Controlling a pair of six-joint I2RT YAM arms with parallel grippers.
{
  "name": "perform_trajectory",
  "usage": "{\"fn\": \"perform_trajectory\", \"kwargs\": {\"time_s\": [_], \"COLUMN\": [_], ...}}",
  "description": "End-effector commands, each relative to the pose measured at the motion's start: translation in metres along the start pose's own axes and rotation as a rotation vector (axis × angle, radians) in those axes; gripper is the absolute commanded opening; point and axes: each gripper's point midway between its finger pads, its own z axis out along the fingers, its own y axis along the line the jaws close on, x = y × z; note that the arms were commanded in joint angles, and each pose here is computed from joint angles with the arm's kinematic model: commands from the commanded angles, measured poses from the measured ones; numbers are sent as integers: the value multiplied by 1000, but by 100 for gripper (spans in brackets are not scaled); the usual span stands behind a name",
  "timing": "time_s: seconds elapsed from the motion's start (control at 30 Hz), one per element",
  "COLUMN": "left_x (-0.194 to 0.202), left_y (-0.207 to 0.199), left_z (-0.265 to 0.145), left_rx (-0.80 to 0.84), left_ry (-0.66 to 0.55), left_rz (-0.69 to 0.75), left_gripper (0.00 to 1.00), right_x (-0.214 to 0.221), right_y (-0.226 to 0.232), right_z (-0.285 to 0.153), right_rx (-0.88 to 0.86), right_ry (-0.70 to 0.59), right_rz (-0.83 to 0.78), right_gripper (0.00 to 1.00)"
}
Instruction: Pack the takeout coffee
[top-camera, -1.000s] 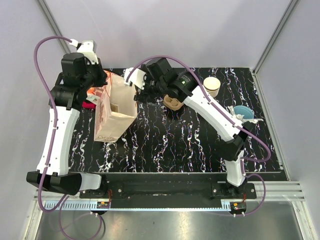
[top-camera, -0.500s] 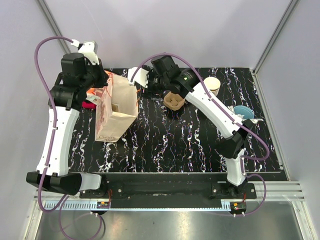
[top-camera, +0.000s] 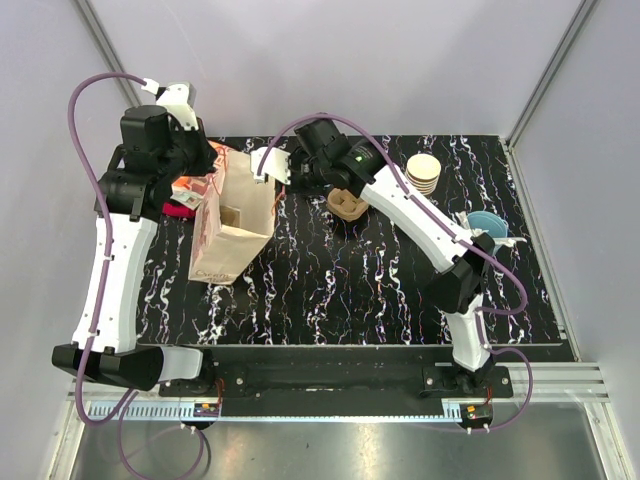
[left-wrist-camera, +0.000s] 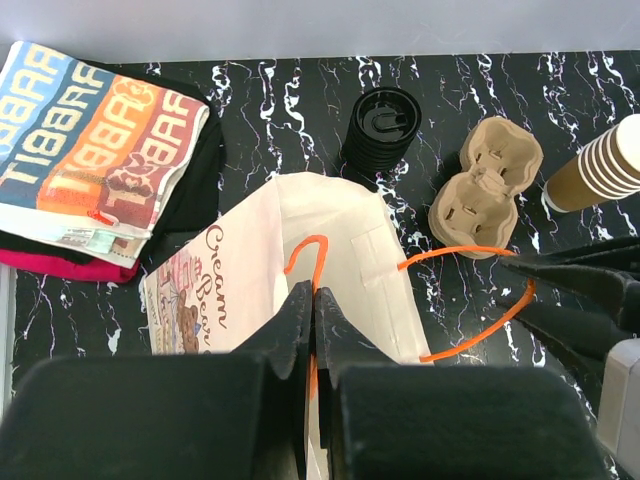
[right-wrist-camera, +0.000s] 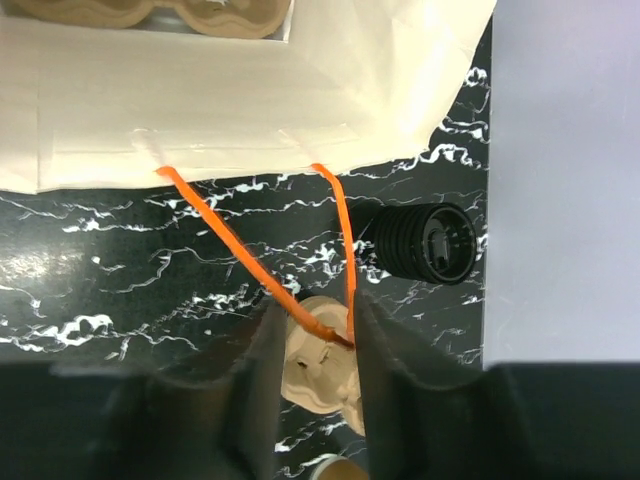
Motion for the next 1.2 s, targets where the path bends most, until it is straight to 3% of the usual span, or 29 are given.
{"fn": "perform_trajectory", "kwargs": {"time_s": [0.0, 0.1, 0.23, 0.47, 0.57, 0.67, 0.7, 0.8, 0.87, 0.93, 1.0, 1.03, 1.07, 1.1, 1.17], "left_x": [-27, -26, -30, -71, -78, -54, -23, 11, 10, -7, -18, -29, -32, -36, -41], "left_y": [-9, -8, -6, -8, -9, -8, -3, 4, 4, -2, -5, -9, -11, -12, -18], "left_z": [-18, -17, -13, -25, -31, -15, 3, 24, 24, 15, 9, 3, 1, -2, -9], "left_rx": [37, 33, 24, 17, 12, 27, 22, 11, 9, 30, 41, 53, 59, 65, 93], "left_ry": [-92, -89, -87, -166, -191, -136, -56, 36, 35, -15, -50, -79, -88, -98, -117], "left_rz": [20, 28, 51, 105, 104, 90, 75, 64, 64, 73, 81, 84, 85, 86, 89], "left_gripper": [0, 0, 0, 0, 0, 0, 0, 0, 0, 8, 23, 36, 43, 50, 57], "right_x": [-15, -21, -40, -93, -100, -88, -83, -52, -45, -47, -55, -57, -61, -66, -71], "right_y": [-1, -1, -6, -41, -40, -24, -19, 8, 12, 10, 1, -2, -4, -8, -12], "right_z": [-8, -22, -51, -127, -137, -121, -115, -74, -70, -72, -84, -88, -93, -102, -110], "right_rx": [-5, -9, 14, 174, 171, 104, 80, -12, -15, -4, 27, 37, 44, 62, 79], "right_ry": [-50, -63, -111, -290, -317, -280, -263, -159, -135, -136, -157, -162, -174, -187, -202], "right_rz": [-21, -12, 21, 104, 132, 165, 170, 201, 197, 195, 190, 187, 180, 175, 171], "right_gripper": [13, 0, 0, 0, 0, 0, 0, 1, 2, 4, 14, 23, 34, 53, 60]}}
